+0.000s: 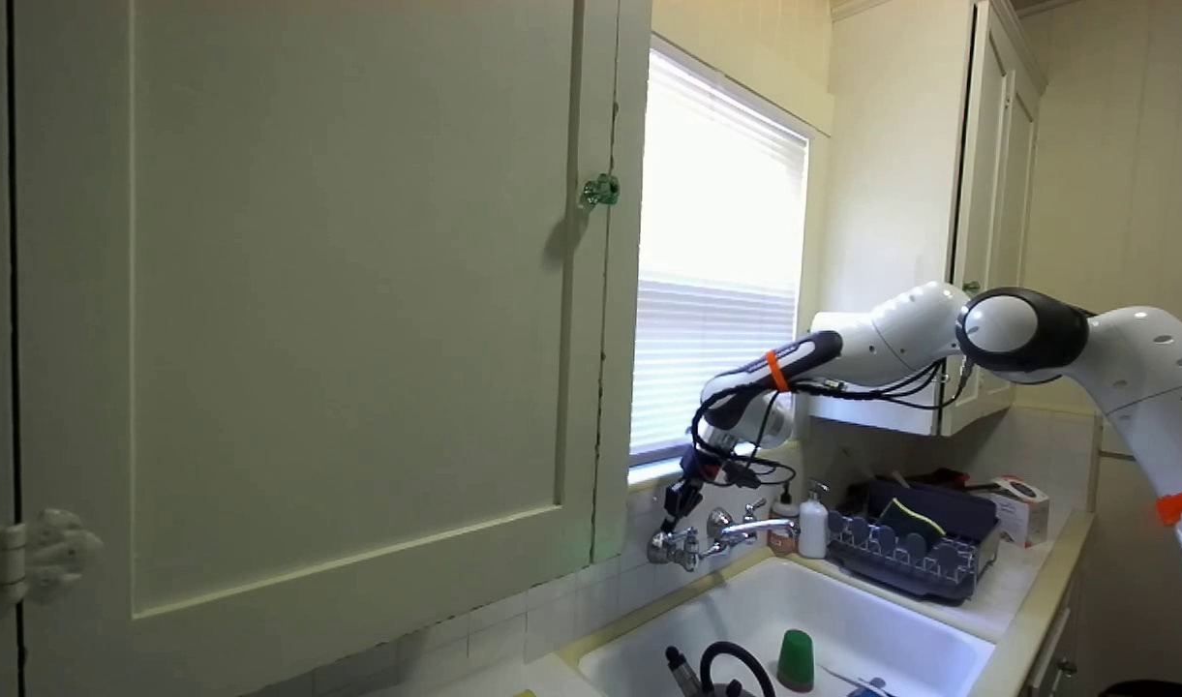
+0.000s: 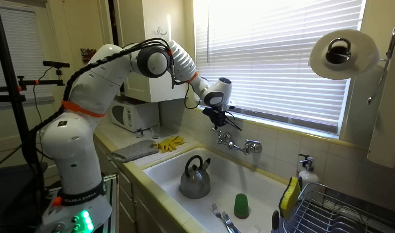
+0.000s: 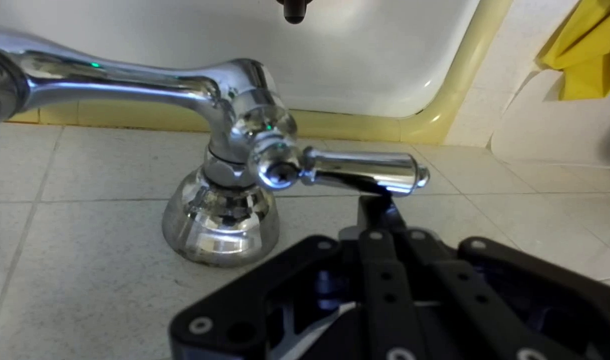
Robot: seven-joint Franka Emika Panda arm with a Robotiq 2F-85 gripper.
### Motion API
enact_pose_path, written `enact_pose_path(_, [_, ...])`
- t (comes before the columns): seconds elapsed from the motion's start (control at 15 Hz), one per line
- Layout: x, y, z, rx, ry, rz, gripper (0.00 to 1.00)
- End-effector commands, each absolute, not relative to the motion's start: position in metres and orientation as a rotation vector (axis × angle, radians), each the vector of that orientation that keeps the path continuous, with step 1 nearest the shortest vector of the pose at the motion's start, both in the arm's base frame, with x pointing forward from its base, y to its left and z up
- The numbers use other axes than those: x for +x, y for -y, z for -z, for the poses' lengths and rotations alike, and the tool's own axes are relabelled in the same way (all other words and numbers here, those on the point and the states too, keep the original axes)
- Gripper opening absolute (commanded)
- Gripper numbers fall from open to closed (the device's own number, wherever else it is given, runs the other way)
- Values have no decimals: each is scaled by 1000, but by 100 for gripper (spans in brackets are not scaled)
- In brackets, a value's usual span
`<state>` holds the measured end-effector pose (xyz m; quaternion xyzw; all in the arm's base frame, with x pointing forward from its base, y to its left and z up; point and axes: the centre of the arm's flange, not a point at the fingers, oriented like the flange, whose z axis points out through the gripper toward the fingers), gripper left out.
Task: Turn the tap faucet to the right, then open the tap with the left handle
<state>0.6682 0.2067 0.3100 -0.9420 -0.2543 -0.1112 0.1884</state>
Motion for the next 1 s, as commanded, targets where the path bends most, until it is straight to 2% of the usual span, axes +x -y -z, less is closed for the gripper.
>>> enact_pose_path(0.0, [653, -206, -297, -2632, 687, 121, 0])
enact_pose_path(0.33, [624, -197, -286, -2626, 725, -79, 0])
enact_pose_path(0.47, [616, -196, -289, -2642, 752, -76, 0])
enact_pose_path(0.6, [614, -206, -315, -2580, 781, 62, 0])
enact_pose_path(0.93, [595, -219, -387, -2659, 800, 25, 0])
